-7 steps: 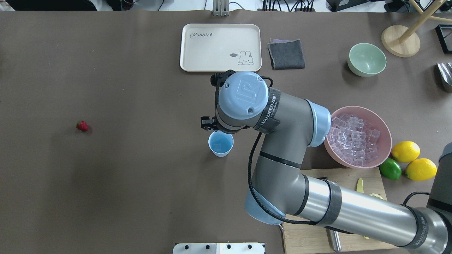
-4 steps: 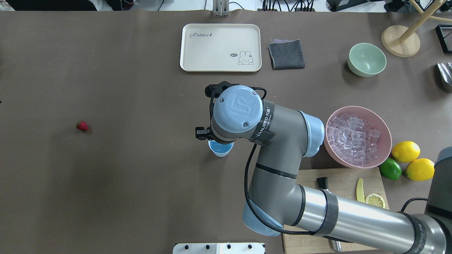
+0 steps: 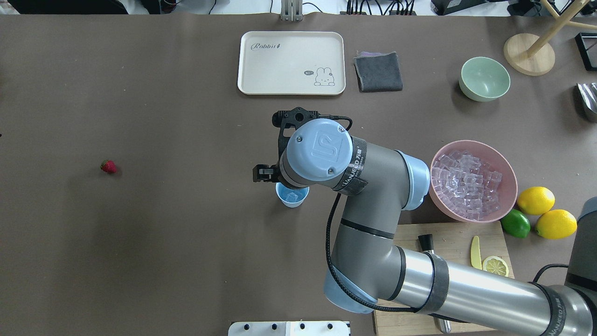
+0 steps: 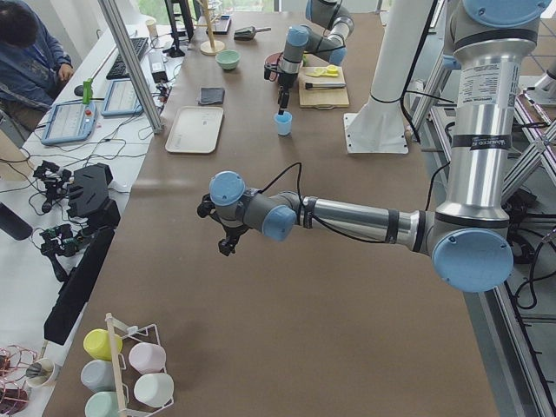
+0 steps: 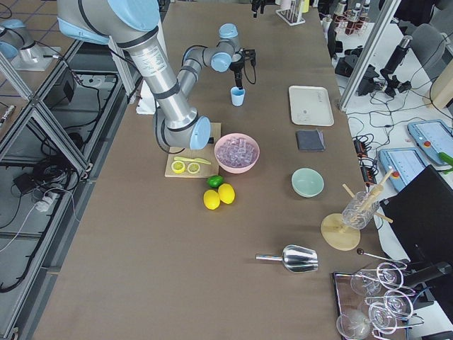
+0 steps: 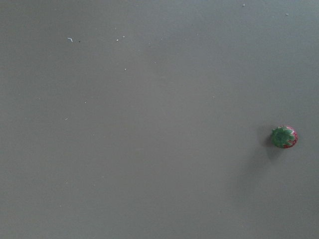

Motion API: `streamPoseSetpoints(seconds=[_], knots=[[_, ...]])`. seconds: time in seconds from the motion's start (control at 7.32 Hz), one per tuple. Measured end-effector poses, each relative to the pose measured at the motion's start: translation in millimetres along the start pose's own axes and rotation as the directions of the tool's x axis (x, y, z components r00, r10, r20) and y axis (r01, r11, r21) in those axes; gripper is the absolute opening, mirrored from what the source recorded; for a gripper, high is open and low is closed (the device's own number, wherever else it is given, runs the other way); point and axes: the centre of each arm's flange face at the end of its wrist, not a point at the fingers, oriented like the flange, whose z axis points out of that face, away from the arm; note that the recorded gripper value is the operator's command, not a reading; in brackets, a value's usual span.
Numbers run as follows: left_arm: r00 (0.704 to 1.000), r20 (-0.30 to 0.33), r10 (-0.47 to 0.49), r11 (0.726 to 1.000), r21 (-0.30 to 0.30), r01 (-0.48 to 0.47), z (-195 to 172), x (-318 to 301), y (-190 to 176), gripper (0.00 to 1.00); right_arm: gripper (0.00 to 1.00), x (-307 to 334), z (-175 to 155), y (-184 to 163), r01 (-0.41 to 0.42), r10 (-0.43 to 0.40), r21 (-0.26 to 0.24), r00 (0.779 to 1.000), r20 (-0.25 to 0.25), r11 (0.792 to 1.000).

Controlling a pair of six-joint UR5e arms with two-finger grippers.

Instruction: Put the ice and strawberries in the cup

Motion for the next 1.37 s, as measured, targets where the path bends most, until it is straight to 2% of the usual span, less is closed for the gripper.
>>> streamPoseSetpoints(seconds=[0.14,0.41,0.55,0.82,0.96,1.09,1.37], knots=[[1.000,0.001,0.005,1.000,0.004,-0.005,-1,1,-1,0.99,1.00,25,-1,-5,-0.020,0.019,-0.020,0.999,-0.045,1.000],[1.000,0.001,0.011,1.000,0.010,-0.011,0,0,0,0.99,1.00,110,-19,-23,-0.052,0.045,-0.039,0.985,-0.169,0.998],[1.000,0.001,0.019,1.000,0.017,-0.019,-1,1,0,0.99,1.00,162,-35,-42,-0.017,0.005,-0.059,0.980,-0.199,0.998],[0.999,0.004,0.053,0.998,0.046,-0.053,-5,6,-8,0.99,1.00,283,-64,-85,0.086,-0.113,-0.137,0.971,-0.210,0.987],[0.998,0.004,0.057,0.997,0.059,-0.057,-9,10,-14,0.99,1.00,349,-77,-101,0.130,-0.163,-0.173,0.968,-0.193,0.976],[1.000,0.001,0.010,0.998,0.068,-0.010,-12,13,-17,0.99,1.00,415,-90,-112,0.158,-0.193,-0.199,0.966,-0.173,0.967],[0.994,-0.008,-0.113,0.990,0.079,0.113,-12,14,-10,0.99,1.00,541,-121,-106,0.155,-0.199,-0.226,0.962,-0.185,0.962]])
